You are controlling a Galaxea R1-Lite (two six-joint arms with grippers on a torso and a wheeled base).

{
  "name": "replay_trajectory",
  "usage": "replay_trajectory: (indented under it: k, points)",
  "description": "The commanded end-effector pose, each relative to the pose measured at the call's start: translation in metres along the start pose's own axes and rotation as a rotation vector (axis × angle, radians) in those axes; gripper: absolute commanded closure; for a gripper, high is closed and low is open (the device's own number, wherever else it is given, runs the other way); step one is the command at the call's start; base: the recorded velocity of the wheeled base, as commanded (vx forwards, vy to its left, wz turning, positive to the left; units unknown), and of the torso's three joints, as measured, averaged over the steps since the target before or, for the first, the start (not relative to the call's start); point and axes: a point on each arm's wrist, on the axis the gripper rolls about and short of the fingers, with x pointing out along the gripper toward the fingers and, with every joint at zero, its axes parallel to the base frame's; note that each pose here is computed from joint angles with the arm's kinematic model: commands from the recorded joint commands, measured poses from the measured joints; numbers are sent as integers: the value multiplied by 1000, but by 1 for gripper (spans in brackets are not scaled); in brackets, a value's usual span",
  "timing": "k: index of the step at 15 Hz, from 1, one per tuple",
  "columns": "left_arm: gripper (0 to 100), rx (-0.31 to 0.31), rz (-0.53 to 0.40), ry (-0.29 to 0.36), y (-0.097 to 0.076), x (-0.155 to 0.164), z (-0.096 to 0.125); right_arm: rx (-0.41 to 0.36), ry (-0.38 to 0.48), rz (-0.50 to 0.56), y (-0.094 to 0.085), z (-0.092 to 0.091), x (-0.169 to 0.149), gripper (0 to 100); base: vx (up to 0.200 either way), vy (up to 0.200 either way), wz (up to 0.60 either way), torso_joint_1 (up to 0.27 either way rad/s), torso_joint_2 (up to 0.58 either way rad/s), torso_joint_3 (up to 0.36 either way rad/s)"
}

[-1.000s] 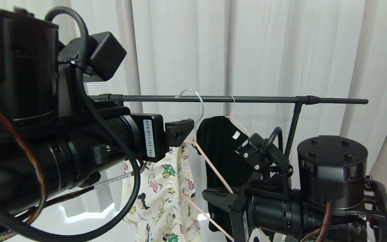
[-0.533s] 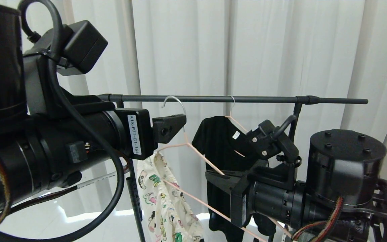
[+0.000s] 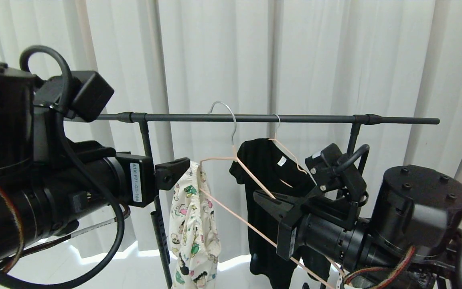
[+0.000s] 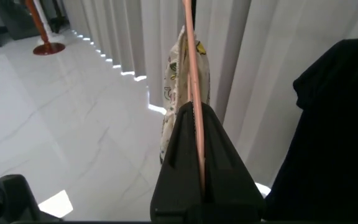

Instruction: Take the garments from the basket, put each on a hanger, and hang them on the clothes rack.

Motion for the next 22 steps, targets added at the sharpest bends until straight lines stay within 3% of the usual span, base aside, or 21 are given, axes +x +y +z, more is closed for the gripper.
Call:
replay_trajectory:
  k: [1,5,8,12,14,22]
  points:
    - [0,4,46,43,12,6,-12,-9,-7,1,0,1,-4,100,0,0,0,0,0,0]
    - [0,-11,-16,109,20,19,-22,-16,-55,13,2,14,-15,100,0,0,0,0,0,0]
    - [0,-28,-76,54,17,40,-20,-27,-82,23,4,21,-24,100,0,0,0,0,0,0]
    - [0,67,-54,23,20,62,-27,-24,-107,45,9,27,-32,100,0,0,0,0,0,0]
    - [0,69,-47,-16,20,72,-24,-24,-108,56,12,28,-33,100,0,0,0,0,0,0]
    - [0,74,-37,-50,23,71,-20,-27,-109,59,13,28,-32,100,0,0,0,0,0,0]
